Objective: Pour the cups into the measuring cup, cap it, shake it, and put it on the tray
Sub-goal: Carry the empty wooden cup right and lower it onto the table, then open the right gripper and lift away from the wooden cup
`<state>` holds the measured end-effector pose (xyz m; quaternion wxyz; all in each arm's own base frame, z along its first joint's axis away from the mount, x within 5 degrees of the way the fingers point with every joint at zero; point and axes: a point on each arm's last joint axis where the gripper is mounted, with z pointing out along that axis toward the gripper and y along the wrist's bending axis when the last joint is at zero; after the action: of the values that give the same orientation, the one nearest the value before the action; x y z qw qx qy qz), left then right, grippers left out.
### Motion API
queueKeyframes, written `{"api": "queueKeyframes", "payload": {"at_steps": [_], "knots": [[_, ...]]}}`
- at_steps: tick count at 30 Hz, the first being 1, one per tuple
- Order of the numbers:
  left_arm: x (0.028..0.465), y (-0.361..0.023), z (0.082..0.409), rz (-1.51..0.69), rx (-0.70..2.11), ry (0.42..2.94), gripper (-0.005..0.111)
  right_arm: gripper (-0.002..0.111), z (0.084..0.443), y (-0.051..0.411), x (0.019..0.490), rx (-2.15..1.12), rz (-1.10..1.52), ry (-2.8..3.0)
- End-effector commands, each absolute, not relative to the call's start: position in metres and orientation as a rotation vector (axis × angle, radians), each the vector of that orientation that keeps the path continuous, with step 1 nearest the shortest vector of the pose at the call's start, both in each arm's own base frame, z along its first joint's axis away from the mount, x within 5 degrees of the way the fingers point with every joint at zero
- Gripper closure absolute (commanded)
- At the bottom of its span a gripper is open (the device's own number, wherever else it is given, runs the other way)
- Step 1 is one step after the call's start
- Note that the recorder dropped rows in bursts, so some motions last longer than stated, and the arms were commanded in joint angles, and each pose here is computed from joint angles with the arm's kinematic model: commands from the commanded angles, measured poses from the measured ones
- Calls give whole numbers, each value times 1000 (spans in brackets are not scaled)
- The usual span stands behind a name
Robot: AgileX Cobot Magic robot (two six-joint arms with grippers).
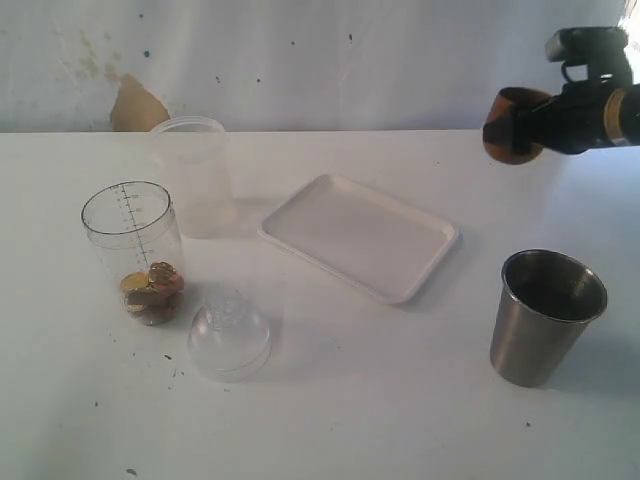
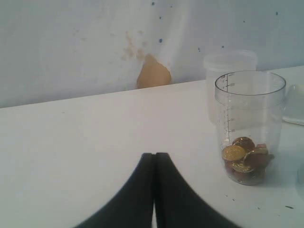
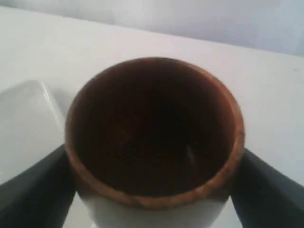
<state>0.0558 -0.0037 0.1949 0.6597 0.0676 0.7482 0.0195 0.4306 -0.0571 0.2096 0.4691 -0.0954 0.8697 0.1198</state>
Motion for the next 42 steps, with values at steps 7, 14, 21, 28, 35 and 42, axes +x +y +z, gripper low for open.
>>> {"api": "queueKeyframes", "payload": {"at_steps": [7,14,21,28,35,42], "knots": [[56,-4,195,44,150,1680,107,65,190,-37,448,-323,276,2143],[56,-4,195,44,150,1680,107,7,190,-37,449,-319,264,2143],[56,-4,195,44,150,1680,107,5,191,-34,448,-362,293,2133],[56,-4,195,44,150,1680,107,5,200,-34,447,-333,303,2122],[56,-4,195,44,150,1680,107,5,243,-30,436,-316,316,2039],[56,-4,195,44,150,1680,107,5,304,-2,402,-625,523,1840]]}}
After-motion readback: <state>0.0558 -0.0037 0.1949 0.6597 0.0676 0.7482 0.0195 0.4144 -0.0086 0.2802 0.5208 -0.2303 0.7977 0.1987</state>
